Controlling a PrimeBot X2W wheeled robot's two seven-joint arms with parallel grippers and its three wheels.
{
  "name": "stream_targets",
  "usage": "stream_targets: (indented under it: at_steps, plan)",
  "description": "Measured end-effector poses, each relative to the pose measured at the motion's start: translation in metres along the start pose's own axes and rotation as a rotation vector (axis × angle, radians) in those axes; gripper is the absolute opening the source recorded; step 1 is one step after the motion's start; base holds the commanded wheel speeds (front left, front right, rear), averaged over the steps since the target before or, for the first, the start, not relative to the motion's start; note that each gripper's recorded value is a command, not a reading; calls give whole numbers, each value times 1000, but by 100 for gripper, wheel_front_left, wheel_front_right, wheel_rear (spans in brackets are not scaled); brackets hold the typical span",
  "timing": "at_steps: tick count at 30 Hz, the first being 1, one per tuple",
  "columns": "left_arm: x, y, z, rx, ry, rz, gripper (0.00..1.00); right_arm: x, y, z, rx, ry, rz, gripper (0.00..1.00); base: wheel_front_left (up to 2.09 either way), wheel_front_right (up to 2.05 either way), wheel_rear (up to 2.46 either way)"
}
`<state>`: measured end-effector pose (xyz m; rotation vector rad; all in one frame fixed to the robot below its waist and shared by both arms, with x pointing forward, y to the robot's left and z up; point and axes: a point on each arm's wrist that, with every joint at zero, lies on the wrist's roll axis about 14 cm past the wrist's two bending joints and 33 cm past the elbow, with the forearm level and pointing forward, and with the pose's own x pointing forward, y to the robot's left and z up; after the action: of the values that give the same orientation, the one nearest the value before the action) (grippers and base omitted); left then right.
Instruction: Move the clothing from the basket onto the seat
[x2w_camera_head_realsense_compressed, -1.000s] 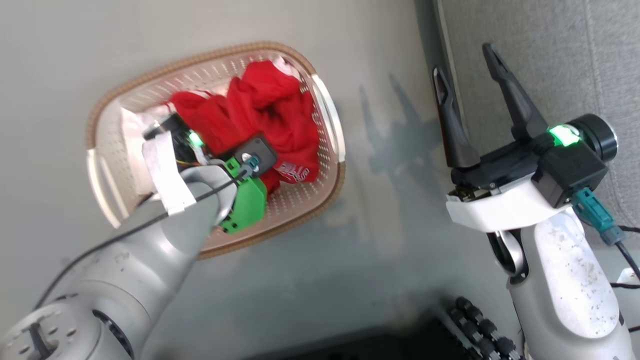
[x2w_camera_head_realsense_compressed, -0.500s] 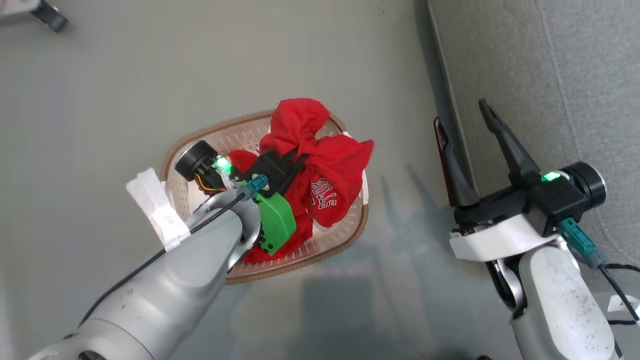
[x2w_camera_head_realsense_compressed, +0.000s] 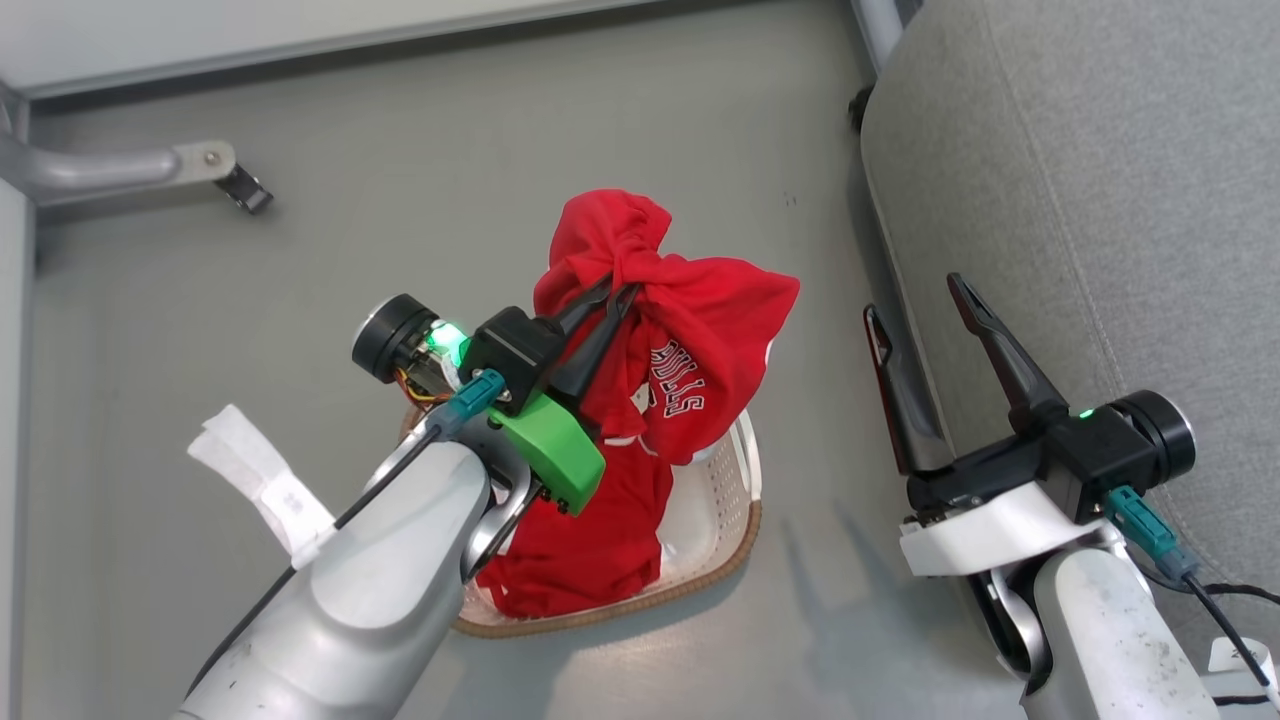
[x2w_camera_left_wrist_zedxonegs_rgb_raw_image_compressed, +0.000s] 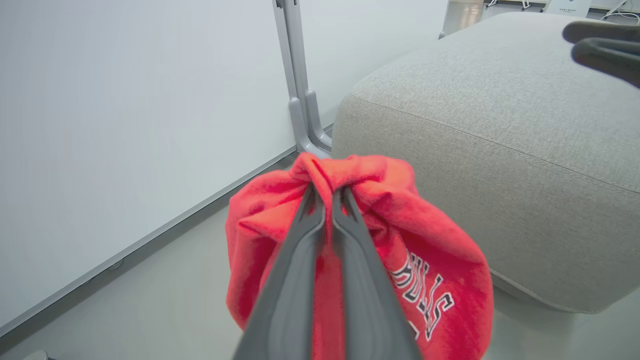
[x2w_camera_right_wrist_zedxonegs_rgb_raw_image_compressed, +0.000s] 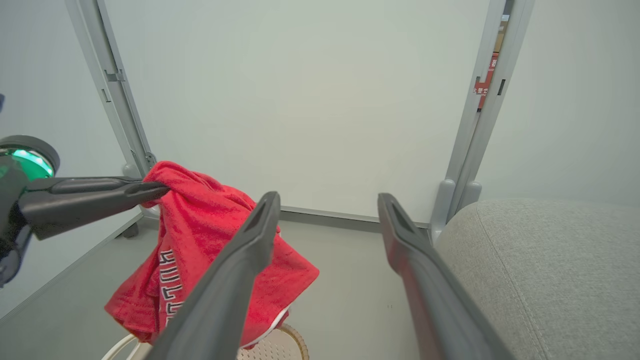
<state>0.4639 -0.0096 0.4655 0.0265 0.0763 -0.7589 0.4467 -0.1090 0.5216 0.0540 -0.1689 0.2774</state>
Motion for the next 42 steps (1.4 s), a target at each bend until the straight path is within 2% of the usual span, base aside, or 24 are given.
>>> stream_targets:
  at_steps: [9,19,25,32,35,42]
  plan:
    - [-18,2,88,32,-234,66,0,-14,12,36,-1,-79,18,100,0,0,0]
    - [-34,-1,144,78,-379,93,0,-27,20,67,-2,-155,29,100,0,0,0]
    - [-37,-5,147,88,-388,88,0,-31,32,91,11,-225,61,100,0,0,0]
    - [-36,-6,143,88,-378,86,0,-22,65,107,-4,-279,165,100,0,0,0]
    - [-34,-11,141,82,-376,75,0,-10,80,106,-48,-280,221,100,0,0,0]
    - [-31,-15,139,71,-378,60,0,13,97,87,-75,-231,293,100,0,0,0]
